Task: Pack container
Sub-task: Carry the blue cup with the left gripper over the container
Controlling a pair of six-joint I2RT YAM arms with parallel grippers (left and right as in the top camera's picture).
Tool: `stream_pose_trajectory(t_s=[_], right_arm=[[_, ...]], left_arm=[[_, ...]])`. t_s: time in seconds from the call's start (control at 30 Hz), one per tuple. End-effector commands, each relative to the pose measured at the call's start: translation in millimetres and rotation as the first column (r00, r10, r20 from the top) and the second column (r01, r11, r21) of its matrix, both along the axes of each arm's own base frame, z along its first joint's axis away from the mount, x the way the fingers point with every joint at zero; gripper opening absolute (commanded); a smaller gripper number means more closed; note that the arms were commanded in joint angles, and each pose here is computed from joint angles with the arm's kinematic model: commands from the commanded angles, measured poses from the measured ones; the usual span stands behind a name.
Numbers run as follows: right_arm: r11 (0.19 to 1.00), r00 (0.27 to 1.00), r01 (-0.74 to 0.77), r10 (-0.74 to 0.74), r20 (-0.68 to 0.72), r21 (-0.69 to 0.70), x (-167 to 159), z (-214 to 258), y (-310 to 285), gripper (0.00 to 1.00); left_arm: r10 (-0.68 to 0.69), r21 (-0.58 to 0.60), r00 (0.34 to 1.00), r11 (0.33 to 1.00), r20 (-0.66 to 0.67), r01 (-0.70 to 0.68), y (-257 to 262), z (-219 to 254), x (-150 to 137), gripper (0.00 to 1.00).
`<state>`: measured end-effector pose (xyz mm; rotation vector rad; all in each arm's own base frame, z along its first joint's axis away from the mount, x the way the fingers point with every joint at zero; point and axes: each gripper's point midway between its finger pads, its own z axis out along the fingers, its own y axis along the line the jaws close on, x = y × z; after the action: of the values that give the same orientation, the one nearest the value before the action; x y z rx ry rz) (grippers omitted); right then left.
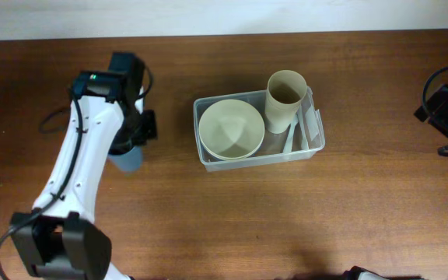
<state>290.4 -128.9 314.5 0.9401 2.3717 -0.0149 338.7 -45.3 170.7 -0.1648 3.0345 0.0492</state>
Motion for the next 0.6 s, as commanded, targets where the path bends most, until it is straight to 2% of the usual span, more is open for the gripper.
stream_pose_trajectory(t_s=[0.0,0.1,0.27,0.43,0.47,0.5,0.57], right_arm=[[1.000,1.000,0.006,-0.006,0.011,-0.009,0.3,4.0,-2.8,0.99],[1.000,1.000,0.006,-0.006,0.010,-0.008,0.2,3.9,-2.7,0.99],[1.000,1.000,0.006,-0.006,0.011,-0.009,0.3,4.0,-2.8,0.99],[1.000,1.000,0.006,-0.006,0.011,-0.009,0.3,4.0,-2.8,0.99],[1.000,1.000,0.006,-0.006,0.011,-0.009,0.3,4.0,-2.8,0.99],[1.000,1.000,0.006,-0.006,0.011,-0.009,0.3,4.0,-2.8,0.99],[1.000,1.000,0.006,-0.006,0.011,-0.009,0.3,4.0,-2.8,0.99]], left_arm=[[-0.141,-0.023,0.973,0.989,0.182,0.148,-35.5,68.5,8.3,0.02],[-0.260,-0.013,0.921,0.961,0.289,0.275,-65.6,107.8,10.6,0.02],[-0.405,0.020,0.789,0.894,0.461,0.447,-112.1,165.0,8.9,0.02],[-0.508,0.081,0.632,0.812,0.585,0.578,-151.0,203.0,6.9,0.02],[-0.533,0.101,0.593,0.789,0.603,0.606,-159.5,207.9,7.4,0.02],[-0.569,0.138,0.523,0.750,0.635,0.647,-175.0,216.4,8.4,0.02],[-0.590,0.167,0.460,0.716,0.664,0.678,-191.1,224.1,9.1,0.01]])
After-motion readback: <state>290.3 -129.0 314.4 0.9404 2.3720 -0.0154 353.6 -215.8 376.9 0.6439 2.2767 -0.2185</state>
